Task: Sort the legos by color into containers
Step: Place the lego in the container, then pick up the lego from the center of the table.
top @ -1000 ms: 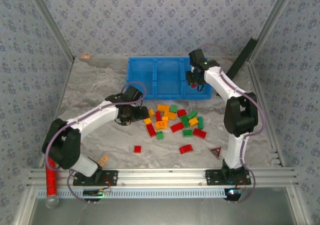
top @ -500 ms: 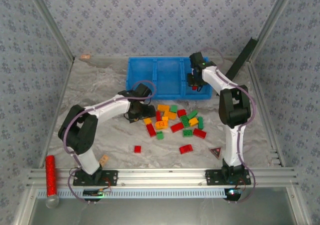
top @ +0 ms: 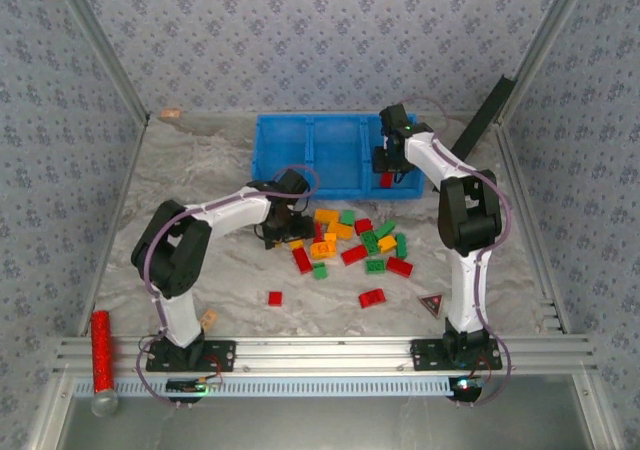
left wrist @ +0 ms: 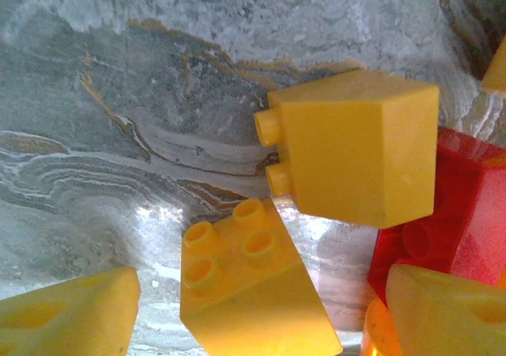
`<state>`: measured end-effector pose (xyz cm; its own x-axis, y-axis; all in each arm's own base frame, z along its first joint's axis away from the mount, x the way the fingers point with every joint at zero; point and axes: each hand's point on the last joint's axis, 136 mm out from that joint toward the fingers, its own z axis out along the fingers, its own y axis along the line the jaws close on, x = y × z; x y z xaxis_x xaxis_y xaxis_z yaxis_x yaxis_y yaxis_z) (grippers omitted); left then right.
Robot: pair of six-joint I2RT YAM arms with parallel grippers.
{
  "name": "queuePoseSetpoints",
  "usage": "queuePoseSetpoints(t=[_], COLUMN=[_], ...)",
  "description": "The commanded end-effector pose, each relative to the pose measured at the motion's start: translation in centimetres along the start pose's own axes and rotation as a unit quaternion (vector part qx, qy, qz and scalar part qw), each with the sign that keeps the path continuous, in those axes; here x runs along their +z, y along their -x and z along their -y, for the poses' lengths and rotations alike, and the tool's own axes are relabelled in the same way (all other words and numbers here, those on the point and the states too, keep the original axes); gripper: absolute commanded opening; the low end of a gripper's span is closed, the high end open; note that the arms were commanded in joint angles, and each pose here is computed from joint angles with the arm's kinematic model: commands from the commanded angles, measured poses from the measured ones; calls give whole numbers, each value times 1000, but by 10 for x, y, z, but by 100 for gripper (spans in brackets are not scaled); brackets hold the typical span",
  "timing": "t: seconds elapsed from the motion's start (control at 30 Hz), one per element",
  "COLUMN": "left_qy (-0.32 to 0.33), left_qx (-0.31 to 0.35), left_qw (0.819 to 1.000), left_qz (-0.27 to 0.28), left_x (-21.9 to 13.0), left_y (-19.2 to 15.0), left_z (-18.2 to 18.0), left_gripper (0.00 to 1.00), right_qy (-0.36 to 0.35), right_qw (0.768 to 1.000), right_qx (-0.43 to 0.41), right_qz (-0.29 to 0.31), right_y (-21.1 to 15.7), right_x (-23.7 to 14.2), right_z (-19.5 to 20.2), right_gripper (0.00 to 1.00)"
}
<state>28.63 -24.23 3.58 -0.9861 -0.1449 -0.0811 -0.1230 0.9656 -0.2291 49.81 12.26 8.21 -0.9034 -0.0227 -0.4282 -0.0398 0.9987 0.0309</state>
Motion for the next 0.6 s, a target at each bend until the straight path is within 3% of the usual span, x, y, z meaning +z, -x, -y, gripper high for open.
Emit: queuePoseSetpoints(t=[0.0,0.2,0.4,0.57], left_qy=[19,47,57,62], left_qx=[7,3,4,-1], left_qw=[1000,999,998,997], left_qz=[7,-16,-29,-36], left_x=[-1,8,14,14], left_y=[4,-3,-10,-15], left_z=[-2,-16,-27,-38], left_gripper=[78,69,60,42], right_qy=[21,29,24,10], right_qw=[999,999,999,999], right_qx=[-3,-7,15,30], right_qz=[25,35,19,-21], right_y=[10,0,-33,-78], right_x=[-30,-64,-92,-92], right_z=[-4,-6,6,18], right_gripper=[44,40,39,40])
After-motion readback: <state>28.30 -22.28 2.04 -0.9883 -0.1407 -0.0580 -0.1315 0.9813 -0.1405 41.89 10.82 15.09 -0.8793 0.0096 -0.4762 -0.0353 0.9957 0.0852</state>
